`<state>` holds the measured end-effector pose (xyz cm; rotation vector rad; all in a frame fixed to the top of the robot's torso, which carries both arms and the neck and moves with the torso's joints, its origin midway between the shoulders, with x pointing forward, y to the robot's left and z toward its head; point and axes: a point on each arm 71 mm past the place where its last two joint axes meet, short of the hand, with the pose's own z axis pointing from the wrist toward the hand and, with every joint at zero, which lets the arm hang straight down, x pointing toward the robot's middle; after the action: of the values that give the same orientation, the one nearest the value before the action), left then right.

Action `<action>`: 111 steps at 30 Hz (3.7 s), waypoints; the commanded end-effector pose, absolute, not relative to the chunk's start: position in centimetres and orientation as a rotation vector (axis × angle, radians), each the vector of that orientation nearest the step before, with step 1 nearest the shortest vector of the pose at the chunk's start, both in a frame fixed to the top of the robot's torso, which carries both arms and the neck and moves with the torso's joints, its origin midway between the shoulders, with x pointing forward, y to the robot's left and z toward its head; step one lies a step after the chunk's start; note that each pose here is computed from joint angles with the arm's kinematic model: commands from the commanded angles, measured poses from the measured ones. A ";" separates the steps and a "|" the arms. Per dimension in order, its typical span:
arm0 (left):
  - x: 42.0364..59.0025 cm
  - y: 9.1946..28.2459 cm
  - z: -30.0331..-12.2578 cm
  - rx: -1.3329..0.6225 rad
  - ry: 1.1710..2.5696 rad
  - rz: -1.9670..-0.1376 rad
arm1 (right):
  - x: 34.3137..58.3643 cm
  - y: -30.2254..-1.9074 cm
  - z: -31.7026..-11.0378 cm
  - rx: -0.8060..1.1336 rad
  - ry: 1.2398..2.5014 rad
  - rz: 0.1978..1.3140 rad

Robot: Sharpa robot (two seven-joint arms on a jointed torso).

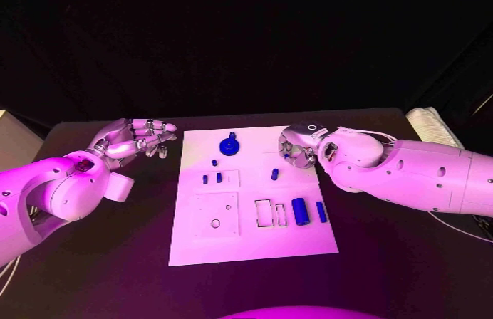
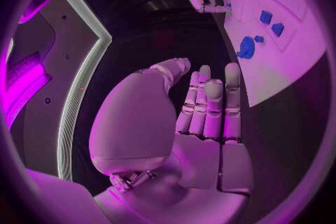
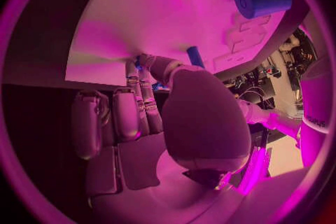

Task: Assemble the parts on the task board

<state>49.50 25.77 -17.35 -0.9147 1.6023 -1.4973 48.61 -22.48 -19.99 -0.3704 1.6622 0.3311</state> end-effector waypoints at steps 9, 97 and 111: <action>49.6 25.6 -17.3 -0.904 1.602 -1.492 | 47.7 -22.4 -20.0 -0.338 1.588 0.342; 49.1 23.4 -17.5 -0.899 1.602 -1.528 | 39.6 -10.3 -24.4 -0.351 1.566 0.831; 49.1 23.3 -17.5 -0.898 1.607 -1.529 | 39.7 -10.0 -24.8 -0.394 1.576 0.775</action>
<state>49.16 23.61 -17.59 -0.9068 1.6047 -1.5084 39.76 -10.10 -24.44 -0.3475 1.5603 0.8183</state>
